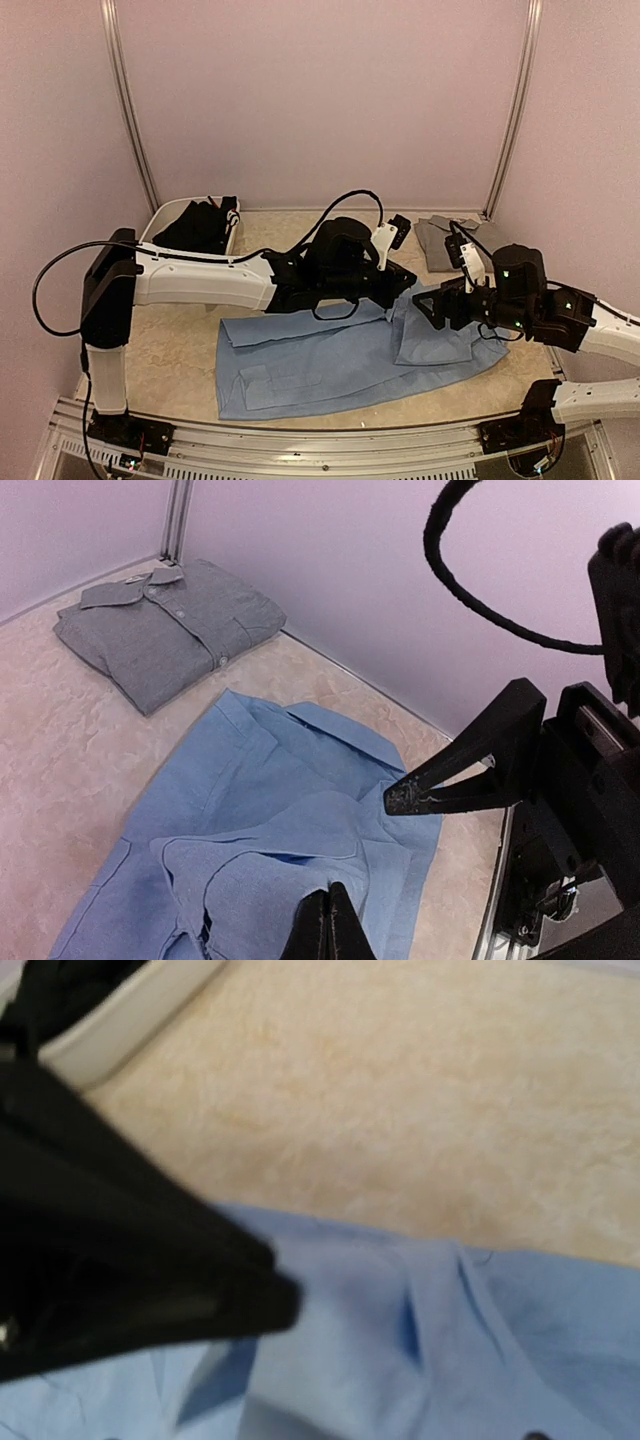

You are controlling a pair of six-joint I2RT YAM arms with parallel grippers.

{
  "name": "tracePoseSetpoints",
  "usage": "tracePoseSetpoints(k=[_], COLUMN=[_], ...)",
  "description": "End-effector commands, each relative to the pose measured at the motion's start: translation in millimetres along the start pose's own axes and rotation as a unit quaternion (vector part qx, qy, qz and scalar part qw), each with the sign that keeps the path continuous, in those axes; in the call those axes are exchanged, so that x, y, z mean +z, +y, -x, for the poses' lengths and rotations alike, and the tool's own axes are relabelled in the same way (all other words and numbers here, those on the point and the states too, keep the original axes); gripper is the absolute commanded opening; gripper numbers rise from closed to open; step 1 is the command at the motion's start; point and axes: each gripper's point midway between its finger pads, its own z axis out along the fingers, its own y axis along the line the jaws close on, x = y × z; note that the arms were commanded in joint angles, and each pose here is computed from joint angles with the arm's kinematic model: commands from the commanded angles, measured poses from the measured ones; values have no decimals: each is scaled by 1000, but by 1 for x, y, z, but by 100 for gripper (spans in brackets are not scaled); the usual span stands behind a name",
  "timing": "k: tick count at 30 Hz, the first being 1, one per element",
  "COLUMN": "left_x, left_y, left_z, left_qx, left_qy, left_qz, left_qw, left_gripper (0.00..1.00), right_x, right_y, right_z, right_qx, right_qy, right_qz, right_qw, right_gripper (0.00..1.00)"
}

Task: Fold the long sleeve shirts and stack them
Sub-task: Pass from the left arm to the right

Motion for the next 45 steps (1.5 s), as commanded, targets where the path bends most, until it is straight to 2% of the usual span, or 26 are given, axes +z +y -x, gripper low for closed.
tracePoseSetpoints(k=[1,9,17,20,24,25,27,30,31,32,34,35,39,45], left_x=[10,8,2,-1,-5,-6,-10,-23,-31,-45,-53,-56,-60,-85], left_y=[12,3,-3,-6,-7,-10,-12,-12,-13,-3,2,4,11,25], left_z=[0,3,5,6,7,7,7,3,7,-2,-13,-19,-39,-35], left_qx=[-39,-60,-68,-71,-72,-69,-57,-35,-27,3,47,65,148,274], left_qy=[9,16,16,14,12,12,5,-17,-33,-45,-43,-41,-31,-75], left_qz=[29,9,-2,-9,-16,-23,-39,-76,-89,-91,-79,-73,-44,9], left_qw=[999,998,998,997,997,997,998,996,995,995,995,994,987,959], left_gripper=[0,0,0,0,0,0,0,26,32,43,95,98,99,99], right_x=[5,20,38,41,40,39,37,31,30,25,22,20,18,20], right_y=[8,-5,-10,-11,-14,-14,-14,-5,-2,7,10,13,24,26], right_z=[-2,-7,-4,-5,-2,-1,1,4,5,6,8,9,9,0], right_qx=[-14,-47,-80,-89,-96,-99,-100,-93,-90,-84,-82,-81,-80,-88], right_qy=[12,39,52,55,48,46,41,31,31,31,32,32,40,62], right_qz=[16,-31,-59,-64,-73,-73,-71,-40,-27,-1,12,20,50,64], right_qw=[1000,998,994,992,992,991,992,994,995,996,996,996,995,992], right_gripper=[81,78,64,48,6,0,0,0,0,0,0,0,0,0])
